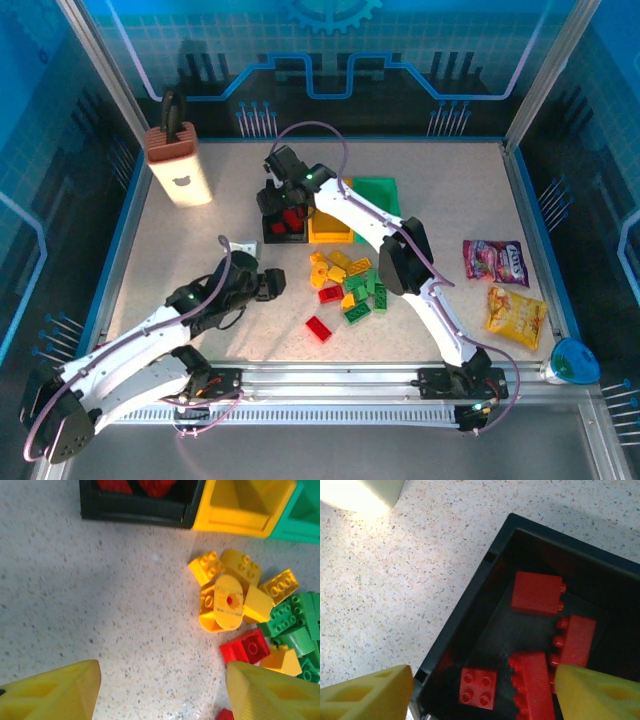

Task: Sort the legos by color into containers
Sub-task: Place the lego in the container, then pick up the lego from the middle-left of the table.

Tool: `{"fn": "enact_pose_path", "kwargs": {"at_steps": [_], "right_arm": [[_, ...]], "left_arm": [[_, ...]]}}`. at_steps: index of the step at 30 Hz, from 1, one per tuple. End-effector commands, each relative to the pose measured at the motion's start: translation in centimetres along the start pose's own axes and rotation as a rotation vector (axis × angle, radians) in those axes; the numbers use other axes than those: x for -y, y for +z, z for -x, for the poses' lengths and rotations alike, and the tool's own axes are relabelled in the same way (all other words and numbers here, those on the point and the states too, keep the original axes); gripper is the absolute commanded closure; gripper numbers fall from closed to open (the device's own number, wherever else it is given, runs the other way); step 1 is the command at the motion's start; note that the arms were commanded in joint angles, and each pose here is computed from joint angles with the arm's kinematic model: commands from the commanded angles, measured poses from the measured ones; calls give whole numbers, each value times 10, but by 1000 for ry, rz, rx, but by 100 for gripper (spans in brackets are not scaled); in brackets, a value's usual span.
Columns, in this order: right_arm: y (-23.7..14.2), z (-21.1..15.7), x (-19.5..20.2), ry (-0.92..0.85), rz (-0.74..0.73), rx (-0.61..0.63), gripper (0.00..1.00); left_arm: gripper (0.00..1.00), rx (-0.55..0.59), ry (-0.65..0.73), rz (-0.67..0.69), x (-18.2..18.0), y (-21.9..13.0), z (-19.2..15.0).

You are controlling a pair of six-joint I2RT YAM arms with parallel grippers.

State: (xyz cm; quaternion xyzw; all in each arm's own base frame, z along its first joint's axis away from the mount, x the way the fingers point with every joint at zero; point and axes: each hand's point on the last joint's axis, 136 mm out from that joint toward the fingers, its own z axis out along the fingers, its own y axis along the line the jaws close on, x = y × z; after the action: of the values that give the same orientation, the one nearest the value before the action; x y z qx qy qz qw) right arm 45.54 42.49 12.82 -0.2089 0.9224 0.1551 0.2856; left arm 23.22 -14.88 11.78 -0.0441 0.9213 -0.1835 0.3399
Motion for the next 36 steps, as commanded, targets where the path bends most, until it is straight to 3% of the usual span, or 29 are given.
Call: {"fn": "enact_pose_path", "kwargs": {"at_steps": [1,7,15,23,36], "right_arm": [[-63,32,-5,-11,24,102,22],[-115,35,8,-3,2,192,20],[-160,10,58,126,-42,256,18],[-172,-26,89,208,-72,249,18],[-172,-62,111,286,-87,230,18]], "left_arm": [[33,-46,-72,24,4,4,-12],[33,-130,-152,39,17,10,-37],[32,-248,-225,122,52,22,-67],[32,-321,-234,206,79,47,-91],[33,-370,-253,287,70,50,-108]]}}
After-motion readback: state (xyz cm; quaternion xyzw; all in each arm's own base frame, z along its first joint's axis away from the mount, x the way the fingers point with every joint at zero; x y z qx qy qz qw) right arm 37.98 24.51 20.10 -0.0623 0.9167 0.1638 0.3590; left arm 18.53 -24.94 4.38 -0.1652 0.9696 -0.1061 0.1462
